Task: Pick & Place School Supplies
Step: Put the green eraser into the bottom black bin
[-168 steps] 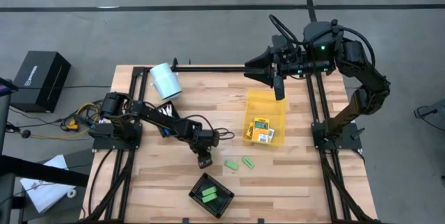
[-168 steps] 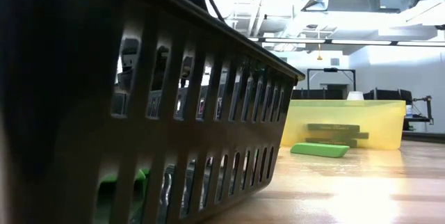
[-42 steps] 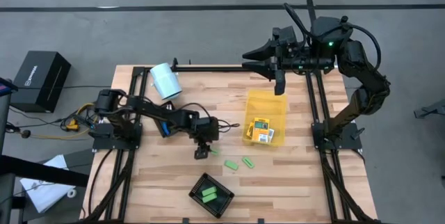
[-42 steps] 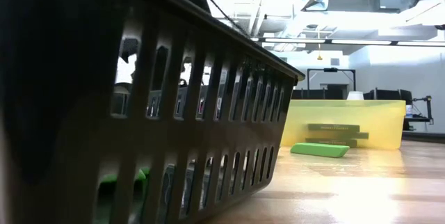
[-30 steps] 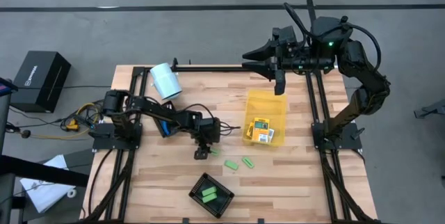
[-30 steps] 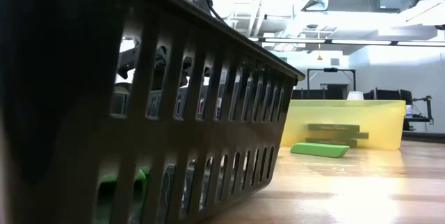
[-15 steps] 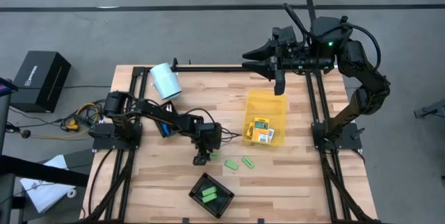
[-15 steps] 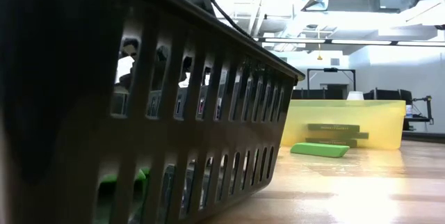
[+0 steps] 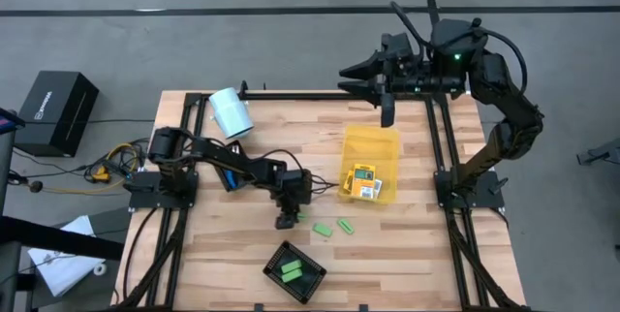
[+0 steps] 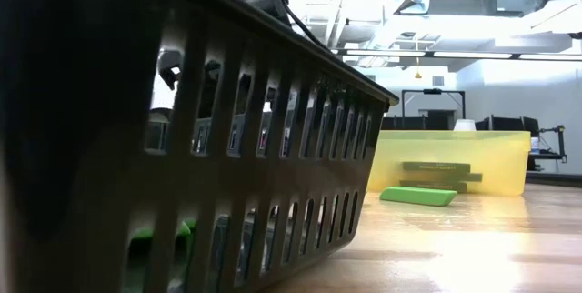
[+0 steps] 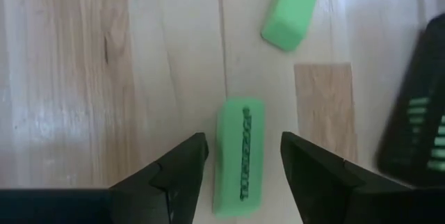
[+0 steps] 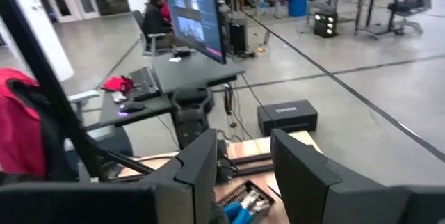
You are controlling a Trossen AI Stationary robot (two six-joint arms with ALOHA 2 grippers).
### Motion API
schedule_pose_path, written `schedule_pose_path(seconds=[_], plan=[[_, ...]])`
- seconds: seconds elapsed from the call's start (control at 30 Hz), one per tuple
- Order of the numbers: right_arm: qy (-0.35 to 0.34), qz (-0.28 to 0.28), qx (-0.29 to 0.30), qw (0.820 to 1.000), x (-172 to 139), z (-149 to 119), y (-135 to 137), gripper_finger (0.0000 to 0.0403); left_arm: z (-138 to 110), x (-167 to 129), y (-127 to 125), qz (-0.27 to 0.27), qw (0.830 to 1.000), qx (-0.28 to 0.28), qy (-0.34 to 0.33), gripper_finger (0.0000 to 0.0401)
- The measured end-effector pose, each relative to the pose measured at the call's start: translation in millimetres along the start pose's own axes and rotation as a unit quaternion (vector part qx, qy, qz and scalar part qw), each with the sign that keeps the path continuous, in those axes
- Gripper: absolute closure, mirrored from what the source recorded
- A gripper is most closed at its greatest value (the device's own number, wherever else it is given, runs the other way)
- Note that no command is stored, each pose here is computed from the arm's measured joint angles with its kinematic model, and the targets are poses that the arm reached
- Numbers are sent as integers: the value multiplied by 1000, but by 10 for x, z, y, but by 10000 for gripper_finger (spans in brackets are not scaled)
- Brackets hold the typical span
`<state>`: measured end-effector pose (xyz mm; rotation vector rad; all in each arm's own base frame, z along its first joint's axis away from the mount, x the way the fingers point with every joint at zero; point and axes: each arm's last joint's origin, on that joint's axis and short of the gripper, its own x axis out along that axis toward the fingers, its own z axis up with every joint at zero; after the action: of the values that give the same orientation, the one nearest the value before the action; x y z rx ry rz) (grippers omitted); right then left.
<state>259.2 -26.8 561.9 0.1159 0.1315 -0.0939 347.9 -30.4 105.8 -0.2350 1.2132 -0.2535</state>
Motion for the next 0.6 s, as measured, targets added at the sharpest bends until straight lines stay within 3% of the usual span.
schedule_pose_path(seconds=[0.17,0.6], plan=[[13,-15,1,1000,-3,-18,-86,275,12,9,11,31,999,-3,-8,210],[20,-7,-14,1000,-6,-27,-119,275,-33,54,3,45,999,-23,-7,210]])
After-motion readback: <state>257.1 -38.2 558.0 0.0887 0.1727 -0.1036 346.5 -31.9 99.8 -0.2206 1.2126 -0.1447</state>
